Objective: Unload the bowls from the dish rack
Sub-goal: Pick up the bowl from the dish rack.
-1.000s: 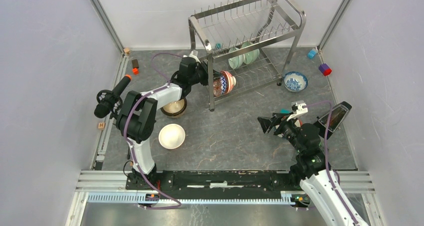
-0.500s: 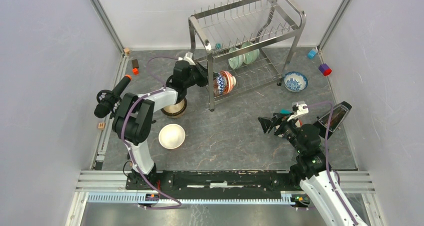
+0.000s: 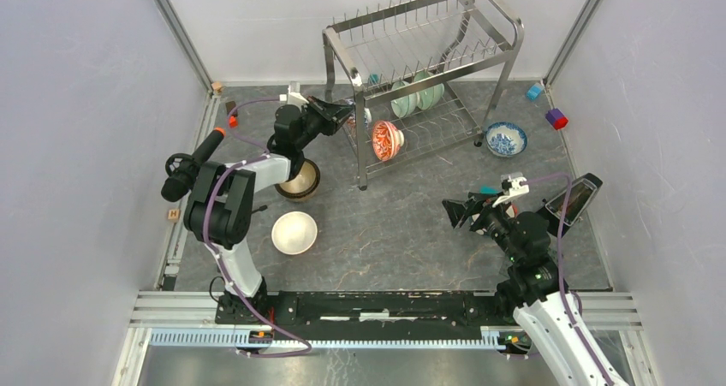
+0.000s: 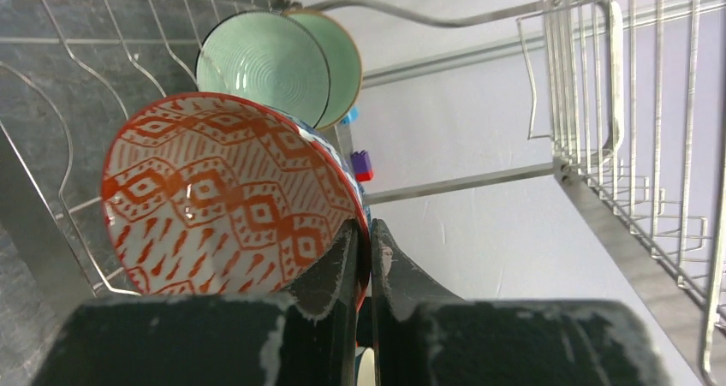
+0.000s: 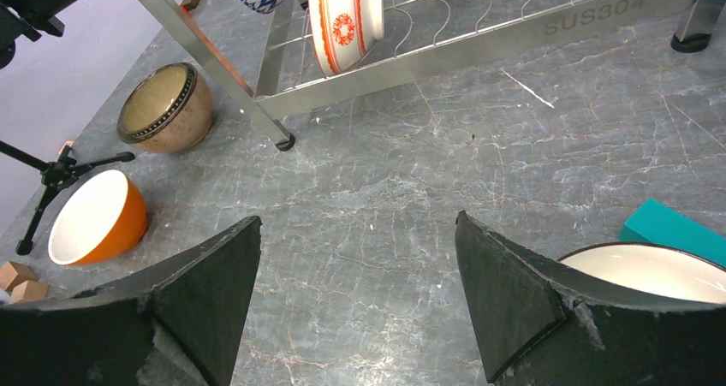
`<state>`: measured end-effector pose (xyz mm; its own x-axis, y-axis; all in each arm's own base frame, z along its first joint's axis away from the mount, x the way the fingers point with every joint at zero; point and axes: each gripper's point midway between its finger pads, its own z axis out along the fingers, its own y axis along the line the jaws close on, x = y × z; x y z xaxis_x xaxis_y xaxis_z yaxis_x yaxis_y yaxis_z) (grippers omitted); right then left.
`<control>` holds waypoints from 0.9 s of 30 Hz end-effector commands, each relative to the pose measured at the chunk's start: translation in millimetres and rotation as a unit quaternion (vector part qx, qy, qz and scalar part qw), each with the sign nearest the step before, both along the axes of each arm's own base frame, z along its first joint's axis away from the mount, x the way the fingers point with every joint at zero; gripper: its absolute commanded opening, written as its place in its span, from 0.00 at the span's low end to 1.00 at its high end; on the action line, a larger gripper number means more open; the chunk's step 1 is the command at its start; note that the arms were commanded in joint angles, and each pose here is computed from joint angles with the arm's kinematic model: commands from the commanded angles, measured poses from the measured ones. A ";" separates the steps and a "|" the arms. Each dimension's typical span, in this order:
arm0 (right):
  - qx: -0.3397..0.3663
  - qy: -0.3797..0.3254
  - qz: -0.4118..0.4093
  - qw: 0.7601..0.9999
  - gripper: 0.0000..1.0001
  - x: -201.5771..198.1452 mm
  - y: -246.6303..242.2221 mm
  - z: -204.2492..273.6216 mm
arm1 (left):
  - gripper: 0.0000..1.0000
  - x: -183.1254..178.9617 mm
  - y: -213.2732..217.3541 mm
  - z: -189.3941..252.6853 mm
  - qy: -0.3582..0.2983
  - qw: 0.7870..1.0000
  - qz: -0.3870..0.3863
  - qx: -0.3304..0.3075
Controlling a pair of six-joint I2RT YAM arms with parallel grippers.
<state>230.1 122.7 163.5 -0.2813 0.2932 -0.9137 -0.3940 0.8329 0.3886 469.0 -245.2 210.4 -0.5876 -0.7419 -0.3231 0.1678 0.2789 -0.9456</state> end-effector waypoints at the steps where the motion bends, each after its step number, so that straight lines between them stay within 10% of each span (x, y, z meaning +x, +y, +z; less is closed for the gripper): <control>1: 0.009 -0.039 0.009 0.999 0.88 -0.3 3.5 31.3 | 0.02 -5.8 7.1 63.0 -0.079 0.995 0.008 -0.058; 27: 0.017 -0.041 0.019 0.999 0.88 -2.0 7.9 36.7 | 0.02 -43.3 62.3 126.0 -0.102 0.990 0.087 -0.033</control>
<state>229.2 124.8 168.0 -0.2780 0.2959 -0.9139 -0.4045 0.8269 0.3908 443.2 -196.9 295.7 -0.4500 -0.8292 -0.3316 0.2549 0.2366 -0.9376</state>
